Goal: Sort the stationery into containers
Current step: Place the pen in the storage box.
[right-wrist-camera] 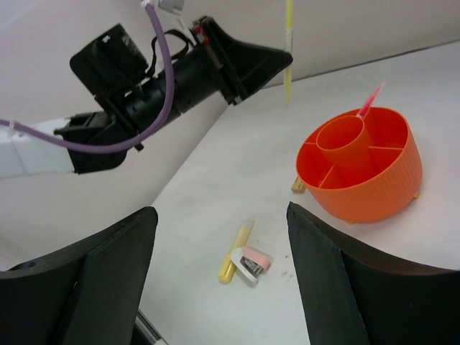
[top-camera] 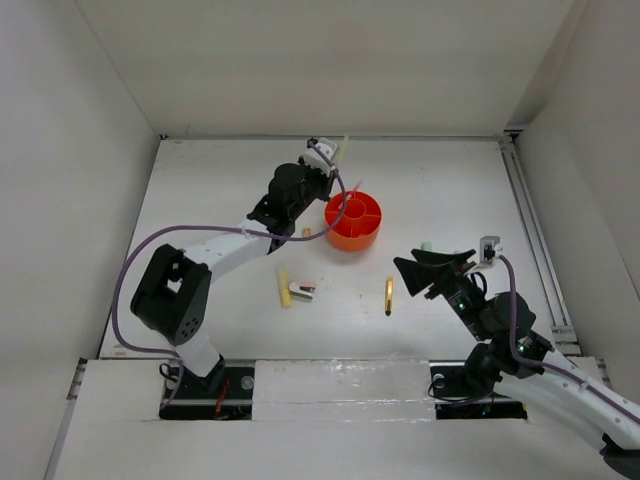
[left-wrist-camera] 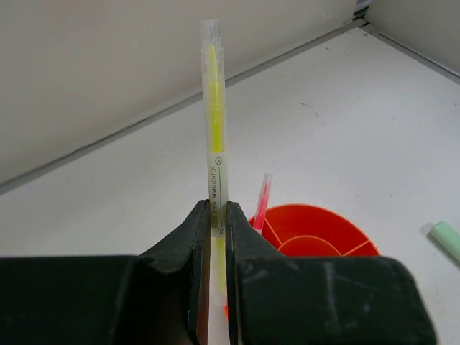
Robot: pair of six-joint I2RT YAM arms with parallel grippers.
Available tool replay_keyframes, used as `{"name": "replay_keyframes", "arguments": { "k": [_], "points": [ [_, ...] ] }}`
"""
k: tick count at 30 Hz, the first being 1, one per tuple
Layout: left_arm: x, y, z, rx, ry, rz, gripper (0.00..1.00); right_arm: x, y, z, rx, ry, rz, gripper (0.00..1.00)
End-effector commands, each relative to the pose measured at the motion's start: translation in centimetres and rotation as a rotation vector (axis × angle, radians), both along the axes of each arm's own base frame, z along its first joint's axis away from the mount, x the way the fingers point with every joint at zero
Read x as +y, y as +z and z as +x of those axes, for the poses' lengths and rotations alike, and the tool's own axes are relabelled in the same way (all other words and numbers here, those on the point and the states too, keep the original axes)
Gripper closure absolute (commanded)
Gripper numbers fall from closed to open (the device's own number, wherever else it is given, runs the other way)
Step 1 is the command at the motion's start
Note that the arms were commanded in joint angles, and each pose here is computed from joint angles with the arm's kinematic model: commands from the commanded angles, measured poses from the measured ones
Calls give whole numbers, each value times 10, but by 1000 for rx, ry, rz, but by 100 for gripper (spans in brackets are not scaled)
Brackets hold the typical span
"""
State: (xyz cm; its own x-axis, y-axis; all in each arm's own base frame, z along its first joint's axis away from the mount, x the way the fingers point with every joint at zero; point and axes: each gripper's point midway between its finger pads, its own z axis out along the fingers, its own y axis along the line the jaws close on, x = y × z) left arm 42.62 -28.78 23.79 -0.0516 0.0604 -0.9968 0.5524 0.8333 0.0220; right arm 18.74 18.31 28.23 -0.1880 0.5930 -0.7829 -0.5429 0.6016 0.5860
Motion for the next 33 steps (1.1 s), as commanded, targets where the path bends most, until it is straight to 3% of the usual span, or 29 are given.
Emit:
{"name": "replay_keyframes", "arguments": {
  "k": [1, 13, 33],
  "points": [
    [-13, 28, 13, -78, -100, 7, 100, -2, 11, -3, -35, 5, -30, 21],
    [-39, -9, 18, -18, -244, -4, 100, -8, 9, -2, -21, -18, -56, 21],
    [-33, -67, 12, 55, -258, -24, 100, 4, -1, 12, 25, -35, -107, 21]
  ]
}}
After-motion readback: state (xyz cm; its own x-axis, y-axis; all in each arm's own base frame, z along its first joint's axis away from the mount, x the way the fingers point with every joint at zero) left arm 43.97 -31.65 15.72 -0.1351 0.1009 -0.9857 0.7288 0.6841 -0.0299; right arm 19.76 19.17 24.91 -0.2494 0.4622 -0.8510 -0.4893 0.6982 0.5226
